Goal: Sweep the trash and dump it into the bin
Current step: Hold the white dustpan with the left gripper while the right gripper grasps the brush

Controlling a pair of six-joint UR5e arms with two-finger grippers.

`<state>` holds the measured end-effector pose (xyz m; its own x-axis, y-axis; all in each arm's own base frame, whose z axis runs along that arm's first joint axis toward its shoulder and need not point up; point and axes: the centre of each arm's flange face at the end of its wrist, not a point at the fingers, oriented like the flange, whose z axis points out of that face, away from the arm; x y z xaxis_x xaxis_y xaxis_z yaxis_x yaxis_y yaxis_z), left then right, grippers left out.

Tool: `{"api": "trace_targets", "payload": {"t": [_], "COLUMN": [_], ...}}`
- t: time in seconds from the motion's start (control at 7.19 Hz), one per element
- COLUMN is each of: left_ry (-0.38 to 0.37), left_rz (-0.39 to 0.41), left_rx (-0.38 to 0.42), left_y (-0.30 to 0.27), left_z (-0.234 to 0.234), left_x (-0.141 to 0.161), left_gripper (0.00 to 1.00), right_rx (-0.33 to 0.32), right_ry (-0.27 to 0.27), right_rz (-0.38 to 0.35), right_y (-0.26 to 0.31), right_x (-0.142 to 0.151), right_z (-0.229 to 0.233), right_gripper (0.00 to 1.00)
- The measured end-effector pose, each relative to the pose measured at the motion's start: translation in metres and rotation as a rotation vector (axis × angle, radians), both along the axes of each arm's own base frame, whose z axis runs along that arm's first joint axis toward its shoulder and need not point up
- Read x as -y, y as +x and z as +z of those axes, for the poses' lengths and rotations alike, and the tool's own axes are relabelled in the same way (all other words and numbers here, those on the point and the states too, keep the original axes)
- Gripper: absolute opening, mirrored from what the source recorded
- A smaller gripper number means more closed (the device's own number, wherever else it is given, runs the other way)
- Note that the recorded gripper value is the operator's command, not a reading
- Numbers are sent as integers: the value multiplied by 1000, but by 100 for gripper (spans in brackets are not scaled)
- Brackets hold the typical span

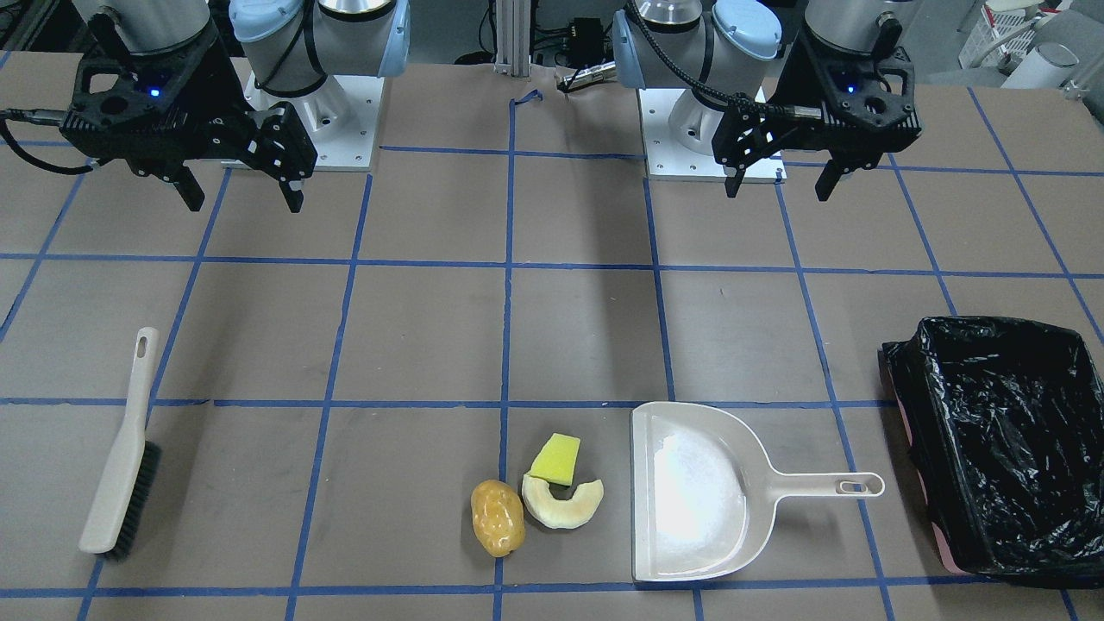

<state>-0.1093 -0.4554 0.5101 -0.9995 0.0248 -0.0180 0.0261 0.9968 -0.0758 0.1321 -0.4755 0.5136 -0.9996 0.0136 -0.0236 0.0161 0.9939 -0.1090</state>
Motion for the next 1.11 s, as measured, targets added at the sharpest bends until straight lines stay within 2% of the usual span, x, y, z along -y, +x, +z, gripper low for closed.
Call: {"api": "trace_targets", "payload": {"t": [0.28, 0.42, 0.7, 0.83, 1.11], "left_ry": [15, 29, 67, 89, 98], "left_rz": [-31, -118, -472, -606, -873], "left_rx": [-2, 2, 56, 89, 77], "left_y": [0, 0, 19, 42, 69], "left_z": [-7, -14, -24, -26, -37], "left_x": [5, 10, 28, 35, 51], "left_gripper": [97, 97, 94, 94, 94], "right_rx": [-3, -6, -8, -19, -51], "right_ry": [1, 0, 7, 10, 52], "right_rz": [1, 1, 4, 7, 17], "right_y": [-1, -3, -5, -10, -68], "right_x": [1, 4, 5, 7, 25], "right_z": [-1, -3, -5, -7, -31], "right_gripper": [100, 100, 100, 100, 100]}}
